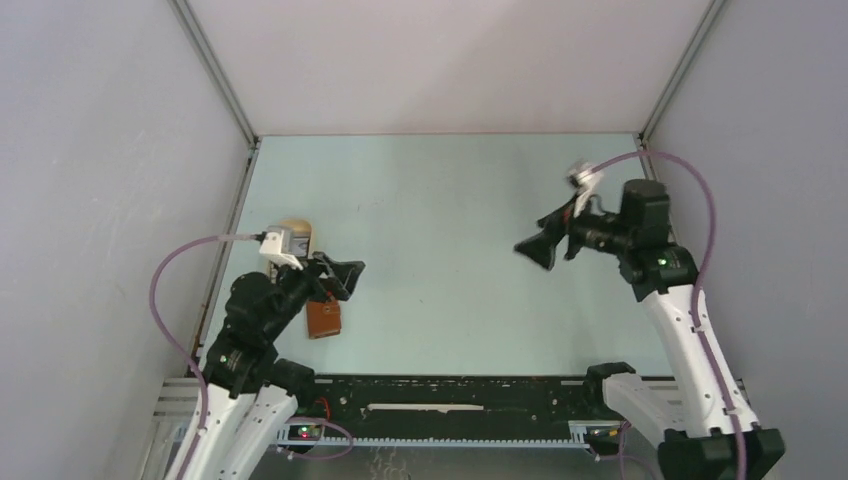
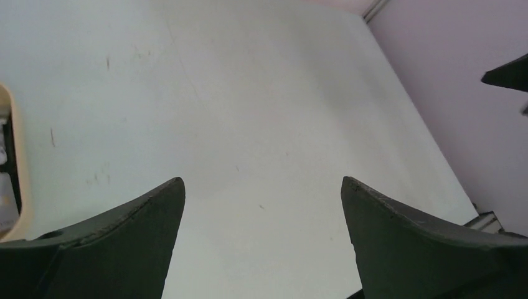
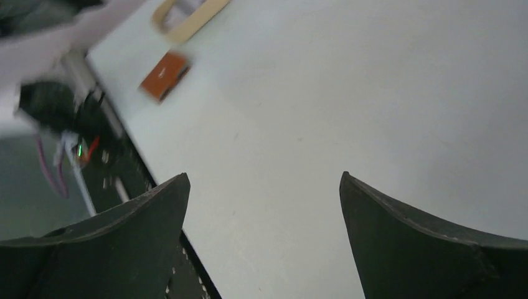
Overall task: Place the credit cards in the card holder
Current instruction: Open the card holder at the center of the board.
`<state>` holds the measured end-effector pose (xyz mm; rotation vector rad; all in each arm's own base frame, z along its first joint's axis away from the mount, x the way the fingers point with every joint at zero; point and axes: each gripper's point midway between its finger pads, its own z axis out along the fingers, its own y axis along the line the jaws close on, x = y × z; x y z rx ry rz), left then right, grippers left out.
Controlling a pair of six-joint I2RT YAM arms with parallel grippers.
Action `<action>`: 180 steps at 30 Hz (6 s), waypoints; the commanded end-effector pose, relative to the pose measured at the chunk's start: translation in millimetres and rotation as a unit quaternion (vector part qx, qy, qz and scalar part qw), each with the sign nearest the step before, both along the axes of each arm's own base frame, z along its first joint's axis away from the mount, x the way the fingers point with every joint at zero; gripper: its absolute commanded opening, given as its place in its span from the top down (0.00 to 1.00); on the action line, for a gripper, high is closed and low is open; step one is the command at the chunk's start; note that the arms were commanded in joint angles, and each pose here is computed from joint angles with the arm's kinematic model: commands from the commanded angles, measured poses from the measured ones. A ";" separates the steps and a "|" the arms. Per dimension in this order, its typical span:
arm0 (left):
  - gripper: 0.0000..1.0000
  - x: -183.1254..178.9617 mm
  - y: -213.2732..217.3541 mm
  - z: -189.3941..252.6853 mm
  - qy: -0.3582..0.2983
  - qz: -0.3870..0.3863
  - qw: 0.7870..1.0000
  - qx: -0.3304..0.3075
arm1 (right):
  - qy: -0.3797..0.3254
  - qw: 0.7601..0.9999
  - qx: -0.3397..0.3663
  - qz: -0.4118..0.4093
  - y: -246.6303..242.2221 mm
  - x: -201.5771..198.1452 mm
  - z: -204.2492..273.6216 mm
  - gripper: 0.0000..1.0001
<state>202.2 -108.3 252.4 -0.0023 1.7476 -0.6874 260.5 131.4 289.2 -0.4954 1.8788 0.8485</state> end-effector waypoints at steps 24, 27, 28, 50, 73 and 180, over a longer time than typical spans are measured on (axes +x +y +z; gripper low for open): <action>0.21 24.3 58.2 -178.3 0.241 0.292 0.920 0.104 | -0.009 0.953 -0.173 0.249 73.1 -46.8 -95.7 0.00; 0.10 19.6 72.9 -186.0 0.259 0.331 0.899 0.126 | -0.004 0.952 -0.174 0.252 74.5 -46.8 -98.2 0.00; 0.07 19.0 76.8 -188.5 0.264 0.341 0.892 0.134 | -0.003 0.952 -0.175 0.252 74.9 -46.8 -99.0 0.00; 0.08 16.2 72.8 -235.8 0.378 0.348 0.849 0.125 | -0.002 0.952 -0.165 0.259 76.7 -50.5 -95.9 0.00; 0.25 76.9 -174.9 -180.1 0.339 0.041 0.938 0.052 | 0.067 0.947 -0.119 0.290 89.8 -57.9 -109.5 0.00; 0.46 13.0 -184.2 -158.4 0.105 -0.165 0.978 -0.075 | 0.040 0.873 -0.288 0.392 127.6 -26.9 -196.9 1.00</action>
